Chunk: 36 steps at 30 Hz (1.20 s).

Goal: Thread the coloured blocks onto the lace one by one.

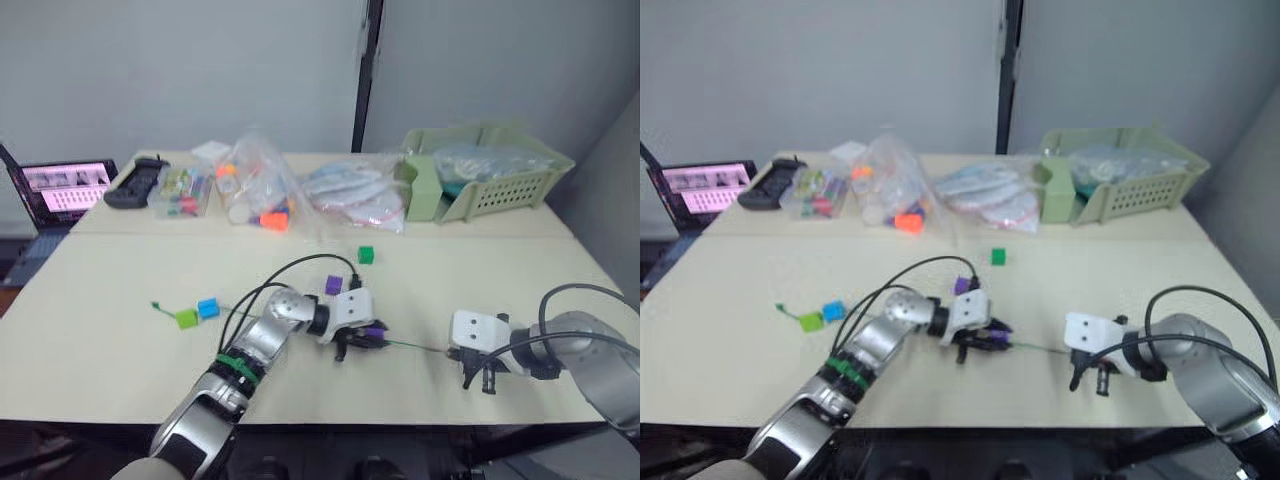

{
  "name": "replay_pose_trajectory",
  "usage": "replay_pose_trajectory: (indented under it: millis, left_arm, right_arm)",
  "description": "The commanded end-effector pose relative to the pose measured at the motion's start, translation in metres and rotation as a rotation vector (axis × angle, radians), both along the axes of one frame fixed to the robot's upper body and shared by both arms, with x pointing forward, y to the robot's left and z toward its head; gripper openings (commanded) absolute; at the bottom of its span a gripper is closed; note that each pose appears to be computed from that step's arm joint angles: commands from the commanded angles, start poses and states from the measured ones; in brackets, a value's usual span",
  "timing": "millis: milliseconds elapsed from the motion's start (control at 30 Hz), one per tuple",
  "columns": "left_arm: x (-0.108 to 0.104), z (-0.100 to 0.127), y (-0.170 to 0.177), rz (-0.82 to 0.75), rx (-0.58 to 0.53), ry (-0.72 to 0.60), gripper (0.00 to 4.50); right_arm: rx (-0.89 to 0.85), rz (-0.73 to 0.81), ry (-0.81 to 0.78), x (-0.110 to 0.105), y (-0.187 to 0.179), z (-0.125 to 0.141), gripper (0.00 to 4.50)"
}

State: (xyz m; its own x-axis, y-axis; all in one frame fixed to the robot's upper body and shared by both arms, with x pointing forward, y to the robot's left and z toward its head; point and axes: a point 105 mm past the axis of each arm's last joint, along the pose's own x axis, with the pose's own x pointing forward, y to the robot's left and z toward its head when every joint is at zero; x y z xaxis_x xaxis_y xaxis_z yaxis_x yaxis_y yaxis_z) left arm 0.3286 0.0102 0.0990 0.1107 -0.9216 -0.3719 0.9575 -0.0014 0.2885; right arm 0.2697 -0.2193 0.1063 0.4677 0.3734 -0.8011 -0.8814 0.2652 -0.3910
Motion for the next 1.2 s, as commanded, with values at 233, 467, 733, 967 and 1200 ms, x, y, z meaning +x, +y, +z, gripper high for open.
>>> replay_pose_trajectory:
  millis: [233,467,733,967,1200]
  left_arm:
    - [0.011,0.006,0.114,0.216,0.048,0.018,0.75]
    - [0.016,-0.002,0.203,0.422,0.134,0.028,0.75]
    - [0.021,-0.006,0.23,0.512,0.135,0.024,0.75]
    - [0.022,0.018,0.239,0.515,0.07,0.033,3.4]
    - [0.018,0.055,0.246,0.476,0.046,-0.003,4.47]
  right_arm:
    - [0.034,0.061,-0.037,0.006,0.012,0.008,0.0]
    - [0.034,0.084,-0.035,0.011,0.017,0.008,0.0]
    - [0.043,0.104,-0.035,0.015,0.024,0.01,0.0]
    - [0.044,0.102,-0.031,0.016,0.024,0.007,0.0]
    - [0.047,0.102,-0.031,0.018,0.024,0.004,0.0]
